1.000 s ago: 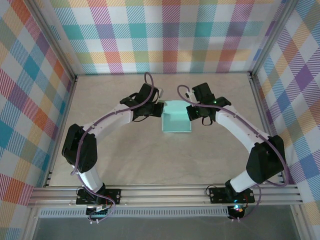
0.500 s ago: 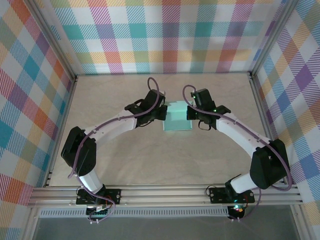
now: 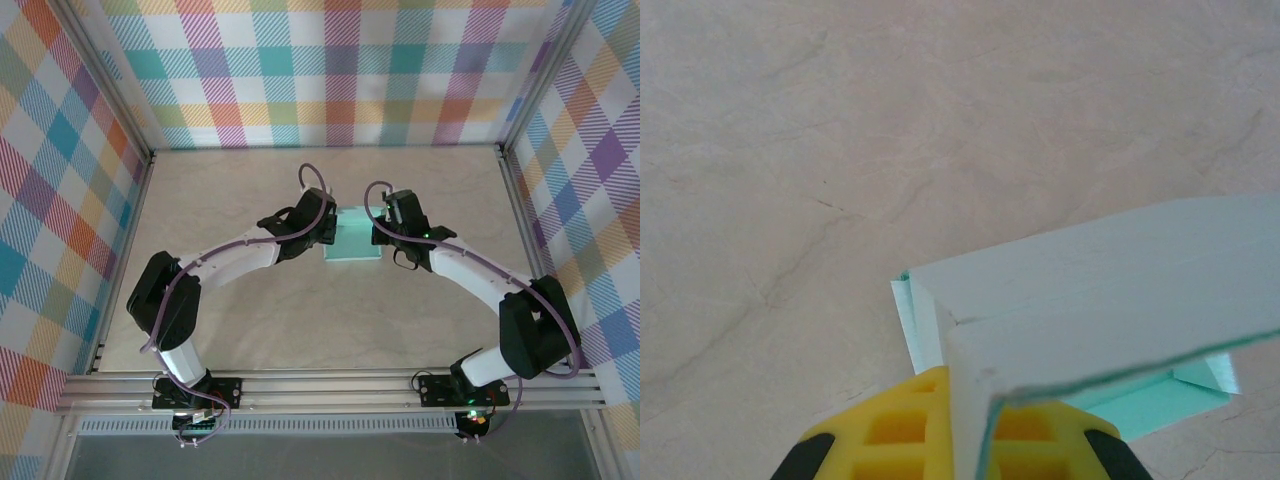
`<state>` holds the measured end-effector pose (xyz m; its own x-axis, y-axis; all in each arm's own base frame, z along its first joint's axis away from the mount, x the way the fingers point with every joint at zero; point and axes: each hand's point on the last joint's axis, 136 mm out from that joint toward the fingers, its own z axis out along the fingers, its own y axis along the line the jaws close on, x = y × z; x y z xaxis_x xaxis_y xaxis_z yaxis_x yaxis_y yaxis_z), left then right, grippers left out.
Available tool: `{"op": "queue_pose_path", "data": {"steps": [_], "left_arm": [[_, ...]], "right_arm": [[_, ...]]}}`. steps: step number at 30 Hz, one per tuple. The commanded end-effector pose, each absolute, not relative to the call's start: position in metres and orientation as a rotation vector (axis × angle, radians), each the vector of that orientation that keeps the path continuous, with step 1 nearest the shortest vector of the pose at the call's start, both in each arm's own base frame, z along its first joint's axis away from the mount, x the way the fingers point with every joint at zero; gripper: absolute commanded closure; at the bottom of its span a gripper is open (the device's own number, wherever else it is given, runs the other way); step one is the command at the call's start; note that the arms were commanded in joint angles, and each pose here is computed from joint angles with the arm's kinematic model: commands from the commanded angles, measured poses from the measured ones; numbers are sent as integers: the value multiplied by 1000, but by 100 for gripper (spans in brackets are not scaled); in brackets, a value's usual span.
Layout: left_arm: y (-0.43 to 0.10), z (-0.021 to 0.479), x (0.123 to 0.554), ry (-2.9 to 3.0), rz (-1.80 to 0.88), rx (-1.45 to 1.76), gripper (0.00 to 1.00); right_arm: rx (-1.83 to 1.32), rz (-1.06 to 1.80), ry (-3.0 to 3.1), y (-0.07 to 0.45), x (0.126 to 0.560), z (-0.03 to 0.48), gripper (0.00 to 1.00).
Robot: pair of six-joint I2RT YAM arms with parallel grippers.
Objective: Fold the paper box
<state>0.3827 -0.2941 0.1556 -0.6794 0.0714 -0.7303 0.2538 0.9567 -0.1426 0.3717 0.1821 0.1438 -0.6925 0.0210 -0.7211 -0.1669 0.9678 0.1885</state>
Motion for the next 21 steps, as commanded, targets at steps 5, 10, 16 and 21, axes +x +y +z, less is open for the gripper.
{"op": "queue_pose_path", "data": {"steps": [5, 10, 16, 21], "left_arm": [[-306, 148, 379, 2298, -342, 192, 100], [-302, 138, 380, 2299, -315, 186, 100], [-306, 132, 381, 2287, -334, 176, 100], [-305, 125, 377, 2286, -336, 163, 100]], "right_arm": [[-69, 352, 2289, 187, 372, 137, 100], [-90, 348, 2265, 187, 372, 131, 100], [-95, 351, 2250, 187, 371, 121, 100], [-98, 348, 2251, 186, 370, 112, 100]]}}
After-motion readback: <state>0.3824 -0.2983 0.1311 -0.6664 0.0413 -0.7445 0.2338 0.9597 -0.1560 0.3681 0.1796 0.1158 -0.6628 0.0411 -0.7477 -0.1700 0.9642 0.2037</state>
